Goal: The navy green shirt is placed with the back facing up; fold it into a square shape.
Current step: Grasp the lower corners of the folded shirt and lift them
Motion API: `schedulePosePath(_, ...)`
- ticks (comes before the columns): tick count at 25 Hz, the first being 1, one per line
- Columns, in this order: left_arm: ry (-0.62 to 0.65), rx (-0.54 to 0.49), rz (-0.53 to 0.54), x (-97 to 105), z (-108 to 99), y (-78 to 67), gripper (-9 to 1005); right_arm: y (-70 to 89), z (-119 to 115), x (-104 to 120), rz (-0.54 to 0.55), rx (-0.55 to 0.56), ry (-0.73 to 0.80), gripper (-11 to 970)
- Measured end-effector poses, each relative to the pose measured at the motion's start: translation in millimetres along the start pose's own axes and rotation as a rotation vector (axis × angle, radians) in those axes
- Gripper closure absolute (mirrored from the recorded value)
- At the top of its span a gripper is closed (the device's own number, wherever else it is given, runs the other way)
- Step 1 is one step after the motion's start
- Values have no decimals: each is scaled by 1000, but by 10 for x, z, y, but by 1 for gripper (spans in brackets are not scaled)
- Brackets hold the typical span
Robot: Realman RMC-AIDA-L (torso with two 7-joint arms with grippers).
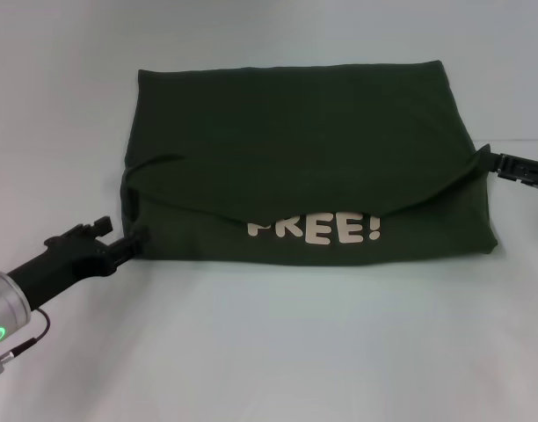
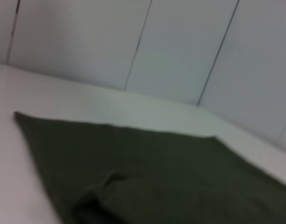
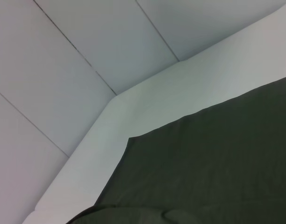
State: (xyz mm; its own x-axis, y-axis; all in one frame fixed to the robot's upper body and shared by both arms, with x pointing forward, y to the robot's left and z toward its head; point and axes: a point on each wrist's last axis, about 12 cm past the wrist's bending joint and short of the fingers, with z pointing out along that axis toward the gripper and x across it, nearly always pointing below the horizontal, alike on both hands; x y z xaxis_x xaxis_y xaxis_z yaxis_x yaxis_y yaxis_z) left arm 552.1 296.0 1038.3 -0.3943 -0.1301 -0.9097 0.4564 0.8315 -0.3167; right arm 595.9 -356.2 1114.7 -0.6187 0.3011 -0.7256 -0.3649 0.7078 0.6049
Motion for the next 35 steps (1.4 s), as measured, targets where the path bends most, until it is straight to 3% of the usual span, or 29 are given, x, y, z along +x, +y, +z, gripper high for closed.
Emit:
schedulePosePath(4,63,-66,45,50,90,41,249,-11,-3,-5,12,9,-6,234)
schedulePosePath(15,120,-104,88,80,200,39,248,-17,32,41,23,20,-4,239)
schedulePosePath(35,168,-103,178,149,357,-47,249,-34,44,62,28,33,-7,242)
